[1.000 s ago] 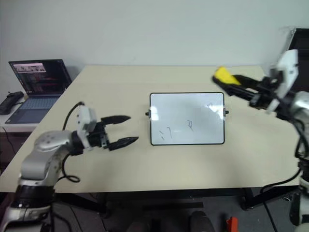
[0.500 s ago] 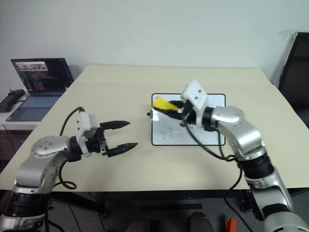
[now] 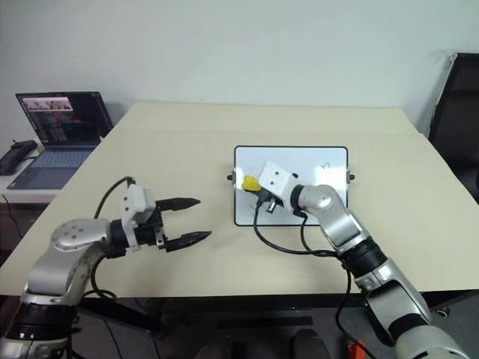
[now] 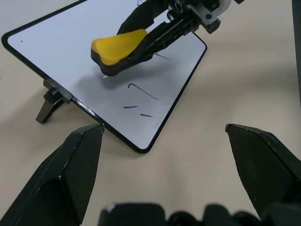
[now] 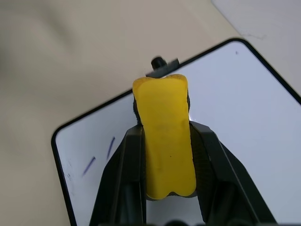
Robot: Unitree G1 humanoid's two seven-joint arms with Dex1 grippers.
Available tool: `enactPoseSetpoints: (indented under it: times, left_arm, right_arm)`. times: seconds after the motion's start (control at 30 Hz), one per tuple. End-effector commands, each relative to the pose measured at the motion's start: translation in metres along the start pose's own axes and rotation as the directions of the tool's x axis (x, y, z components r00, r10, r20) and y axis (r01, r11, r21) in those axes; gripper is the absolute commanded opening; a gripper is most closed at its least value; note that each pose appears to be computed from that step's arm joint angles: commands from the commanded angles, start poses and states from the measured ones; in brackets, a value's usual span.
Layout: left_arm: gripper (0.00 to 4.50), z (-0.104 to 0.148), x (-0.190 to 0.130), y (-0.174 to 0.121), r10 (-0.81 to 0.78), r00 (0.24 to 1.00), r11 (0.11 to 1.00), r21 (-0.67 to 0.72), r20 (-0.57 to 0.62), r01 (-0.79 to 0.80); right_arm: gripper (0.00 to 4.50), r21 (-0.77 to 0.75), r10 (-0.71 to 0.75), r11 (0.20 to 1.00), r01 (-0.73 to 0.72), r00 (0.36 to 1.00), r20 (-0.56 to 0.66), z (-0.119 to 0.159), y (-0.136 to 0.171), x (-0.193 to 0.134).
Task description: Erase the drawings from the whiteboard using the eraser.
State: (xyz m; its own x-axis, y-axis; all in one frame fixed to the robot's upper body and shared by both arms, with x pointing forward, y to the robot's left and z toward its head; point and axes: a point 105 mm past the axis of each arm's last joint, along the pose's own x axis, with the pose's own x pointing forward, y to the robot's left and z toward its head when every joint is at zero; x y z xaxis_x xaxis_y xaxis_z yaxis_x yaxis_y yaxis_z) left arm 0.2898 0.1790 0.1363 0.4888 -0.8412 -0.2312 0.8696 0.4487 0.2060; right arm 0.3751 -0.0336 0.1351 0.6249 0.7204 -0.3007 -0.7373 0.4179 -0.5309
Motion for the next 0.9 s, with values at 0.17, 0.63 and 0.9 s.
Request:
enactPoseSetpoints:
  times: [0.17,0.63,0.9]
  left_arm:
    - [4.50,0.004,0.001,0.002,0.007,1.000,0.999,0.038,-0.007,-0.007]
    - [4.50,0.007,-0.004,0.001,0.022,1.000,0.999,0.041,0.002,-0.022]
    - [4.50,0.007,-0.007,-0.001,0.028,1.000,0.999,0.037,0.000,-0.028]
  right_arm:
    - [0.95,0.065,-0.052,0.997,0.047,0.996,0.076,-0.003,-0.007,0.008]
    - [0.94,0.070,-0.101,0.993,0.097,0.994,0.043,-0.032,-0.007,0.019]
    - [0.94,0.046,-0.086,0.995,0.085,0.996,0.009,-0.045,0.003,0.024]
